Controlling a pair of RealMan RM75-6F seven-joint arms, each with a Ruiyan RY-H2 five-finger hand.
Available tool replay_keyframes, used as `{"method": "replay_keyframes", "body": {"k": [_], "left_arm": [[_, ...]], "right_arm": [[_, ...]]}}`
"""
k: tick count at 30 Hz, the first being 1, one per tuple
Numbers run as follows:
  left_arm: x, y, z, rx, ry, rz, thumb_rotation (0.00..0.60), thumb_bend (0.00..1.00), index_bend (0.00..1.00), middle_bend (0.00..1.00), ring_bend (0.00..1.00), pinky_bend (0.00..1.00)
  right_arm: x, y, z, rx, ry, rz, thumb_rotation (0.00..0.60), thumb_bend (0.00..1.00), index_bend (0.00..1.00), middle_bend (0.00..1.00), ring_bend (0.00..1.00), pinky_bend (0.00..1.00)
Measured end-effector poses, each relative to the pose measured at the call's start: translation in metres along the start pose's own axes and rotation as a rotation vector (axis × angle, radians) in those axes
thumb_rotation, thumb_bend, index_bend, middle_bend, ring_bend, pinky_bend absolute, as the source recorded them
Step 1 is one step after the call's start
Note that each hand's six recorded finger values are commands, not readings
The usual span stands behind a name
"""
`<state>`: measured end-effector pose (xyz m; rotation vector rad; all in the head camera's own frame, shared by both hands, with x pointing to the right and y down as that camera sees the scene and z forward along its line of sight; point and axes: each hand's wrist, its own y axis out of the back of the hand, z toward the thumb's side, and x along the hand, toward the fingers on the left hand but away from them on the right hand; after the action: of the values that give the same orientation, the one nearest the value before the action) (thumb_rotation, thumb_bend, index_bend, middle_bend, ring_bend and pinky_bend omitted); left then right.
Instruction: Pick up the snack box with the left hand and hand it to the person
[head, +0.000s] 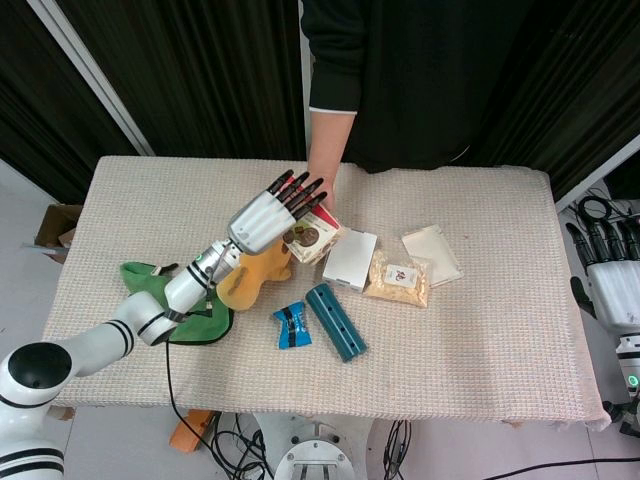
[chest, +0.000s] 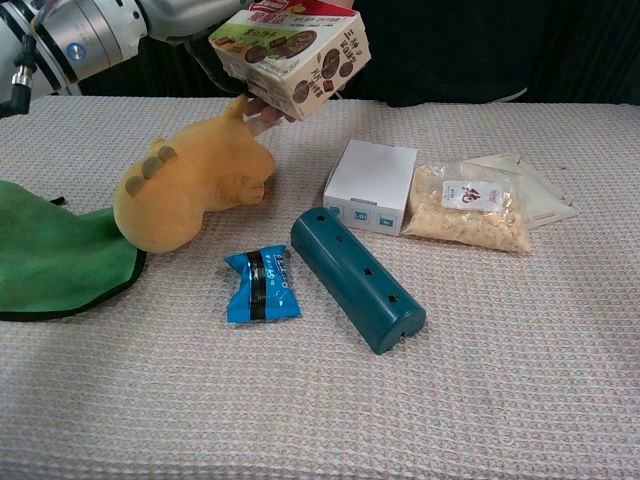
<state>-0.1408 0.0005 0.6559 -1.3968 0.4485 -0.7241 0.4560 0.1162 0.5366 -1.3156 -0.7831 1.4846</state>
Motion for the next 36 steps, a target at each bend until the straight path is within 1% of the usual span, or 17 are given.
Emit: {"method": "replay_keyframes", "body": {"k": [6,10,14,16,19,21,22,23,24,25,26,27,28,29,33,36], "left_arm": [[-0.004,0.020,-0.015,0.026,0.027,0.035,0.600,0.09,0.00,0.00,0.03,0.15],[-0.013,0.036,-0.031,0.056,0.068,0.062,0.600,0.09,0.00,0.00,0.03,0.15],[-0.037,0.057,-0.055,0.099,0.152,0.074,0.600,0.09,0.00,0.00,0.03,0.15],[-0.054,0.065,-0.064,0.089,0.199,0.065,0.600,0.09,0.00,0.00,0.03,0.16],[-0.095,0.075,-0.078,0.017,0.288,0.015,0.600,0.09,0.00,0.00,0.03,0.17],[-0.136,0.082,-0.087,-0.040,0.360,-0.052,0.600,0.09,0.00,0.01,0.03,0.17],[-0.157,0.084,-0.090,-0.060,0.394,-0.089,0.600,0.09,0.00,0.01,0.03,0.17],[-0.188,0.087,-0.095,-0.081,0.444,-0.145,0.600,0.09,0.00,0.01,0.03,0.17],[-0.212,0.089,-0.097,-0.093,0.483,-0.188,0.600,0.08,0.00,0.01,0.03,0.17],[-0.236,0.091,-0.099,-0.104,0.523,-0.231,0.600,0.08,0.00,0.01,0.03,0.17],[-0.266,0.092,-0.099,-0.118,0.578,-0.282,0.600,0.08,0.00,0.01,0.03,0.17],[-0.286,0.093,-0.098,-0.126,0.615,-0.314,0.600,0.08,0.00,0.01,0.03,0.17],[-0.303,0.092,-0.097,-0.134,0.648,-0.338,0.600,0.08,0.00,0.01,0.03,0.17],[-0.321,0.091,-0.095,-0.141,0.684,-0.359,0.600,0.08,0.00,0.01,0.03,0.17],[-0.371,0.080,-0.094,-0.145,0.767,-0.397,0.600,0.08,0.00,0.01,0.03,0.17],[-0.394,0.074,-0.092,-0.120,0.779,-0.401,0.599,0.08,0.00,0.01,0.03,0.17]], "right_arm": [[-0.001,0.000,0.003,-0.001,0.008,-0.001,0.600,0.37,0.00,0.00,0.00,0.00],[-0.002,0.003,0.005,-0.003,0.013,-0.011,0.600,0.37,0.00,0.00,0.00,0.00],[-0.001,0.006,0.006,0.000,0.018,-0.031,0.600,0.37,0.00,0.00,0.00,0.00],[0.002,0.008,0.006,-0.001,0.017,-0.047,0.600,0.37,0.00,0.00,0.00,0.00],[0.012,0.011,0.003,0.002,0.003,-0.080,0.600,0.36,0.00,0.00,0.00,0.00],[0.022,0.011,-0.003,0.005,-0.022,-0.103,0.600,0.35,0.00,0.00,0.00,0.00],[0.032,0.009,-0.008,0.005,-0.046,-0.113,0.600,0.35,0.00,0.00,0.00,0.00],[0.041,0.007,-0.012,0.004,-0.068,-0.115,0.600,0.35,0.00,0.00,0.00,0.00],[0.051,0.004,-0.017,0.004,-0.089,-0.111,0.596,0.35,0.00,0.00,0.00,0.00],[0.065,-0.002,-0.022,0.001,-0.117,-0.094,0.576,0.35,0.00,0.00,0.00,0.00],[0.075,-0.008,-0.025,-0.003,-0.136,-0.074,0.553,0.36,0.00,0.00,0.00,0.00],[0.085,-0.014,-0.027,-0.006,-0.153,-0.056,0.529,0.36,0.00,0.00,0.00,0.00],[0.096,-0.021,-0.030,-0.009,-0.174,-0.038,0.522,0.36,0.00,0.00,0.00,0.00],[0.104,-0.026,-0.031,-0.011,-0.188,-0.030,0.520,0.36,0.00,0.00,0.00,0.00],[0.119,-0.045,-0.032,-0.023,-0.219,-0.004,0.520,0.36,0.00,0.00,0.00,0.00],[0.121,-0.051,-0.030,-0.037,-0.218,-0.007,0.525,0.36,0.00,0.00,0.00,0.00]]}}
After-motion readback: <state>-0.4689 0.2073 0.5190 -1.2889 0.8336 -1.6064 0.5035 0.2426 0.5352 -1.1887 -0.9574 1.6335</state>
